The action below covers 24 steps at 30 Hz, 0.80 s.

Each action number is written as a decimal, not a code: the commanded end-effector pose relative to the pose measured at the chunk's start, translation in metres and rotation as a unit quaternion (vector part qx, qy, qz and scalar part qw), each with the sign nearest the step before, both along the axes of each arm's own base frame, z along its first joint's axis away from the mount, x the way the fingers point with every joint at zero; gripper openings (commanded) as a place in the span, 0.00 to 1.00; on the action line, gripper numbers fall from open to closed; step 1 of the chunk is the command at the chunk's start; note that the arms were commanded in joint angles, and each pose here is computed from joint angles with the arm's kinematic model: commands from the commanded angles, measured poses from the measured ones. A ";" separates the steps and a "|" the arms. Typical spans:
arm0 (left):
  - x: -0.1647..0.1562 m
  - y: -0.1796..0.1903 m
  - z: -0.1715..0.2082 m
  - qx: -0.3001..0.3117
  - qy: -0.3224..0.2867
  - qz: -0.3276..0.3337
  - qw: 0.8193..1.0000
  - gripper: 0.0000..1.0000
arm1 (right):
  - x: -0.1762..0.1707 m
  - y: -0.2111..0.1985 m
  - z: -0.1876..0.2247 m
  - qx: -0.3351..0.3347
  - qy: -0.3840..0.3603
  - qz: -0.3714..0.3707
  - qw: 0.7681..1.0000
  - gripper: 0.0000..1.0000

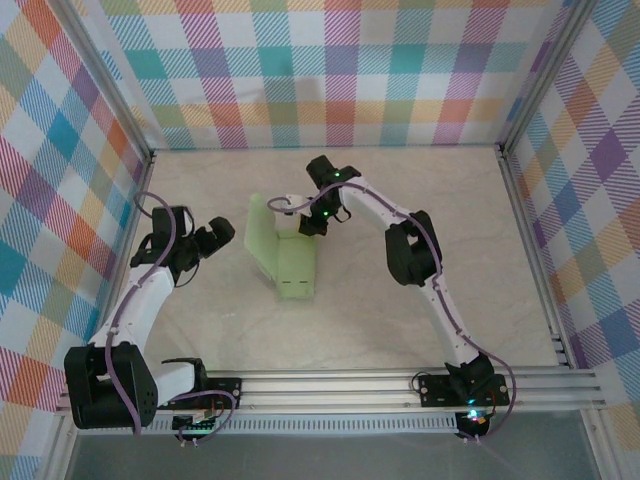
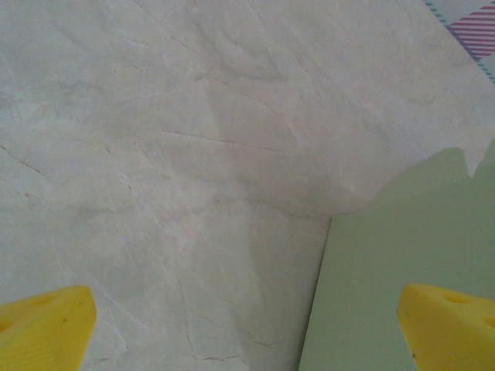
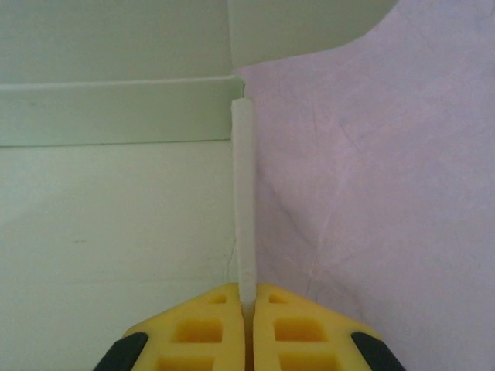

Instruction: Fold the paper box

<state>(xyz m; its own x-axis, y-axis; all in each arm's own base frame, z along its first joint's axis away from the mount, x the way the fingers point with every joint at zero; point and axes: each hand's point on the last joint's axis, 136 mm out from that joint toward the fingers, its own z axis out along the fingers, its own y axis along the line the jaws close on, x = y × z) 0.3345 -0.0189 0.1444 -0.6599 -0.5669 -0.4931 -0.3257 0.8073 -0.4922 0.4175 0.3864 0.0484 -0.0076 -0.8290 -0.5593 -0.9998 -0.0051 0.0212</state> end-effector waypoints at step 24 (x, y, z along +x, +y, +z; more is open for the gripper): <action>0.013 -0.078 -0.056 0.031 0.033 -0.067 0.997 1.00 | -0.055 -0.182 0.011 0.035 -0.001 -0.685 0.728 0.05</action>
<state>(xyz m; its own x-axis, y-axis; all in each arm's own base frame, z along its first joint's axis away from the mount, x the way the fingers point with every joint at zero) 0.3485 -0.0876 0.0966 -0.7574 -0.4403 -0.4823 -0.2391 0.8742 -0.4226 0.3527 0.2006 0.0485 -0.8250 -0.1554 -0.5434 -0.1809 0.9835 -0.0066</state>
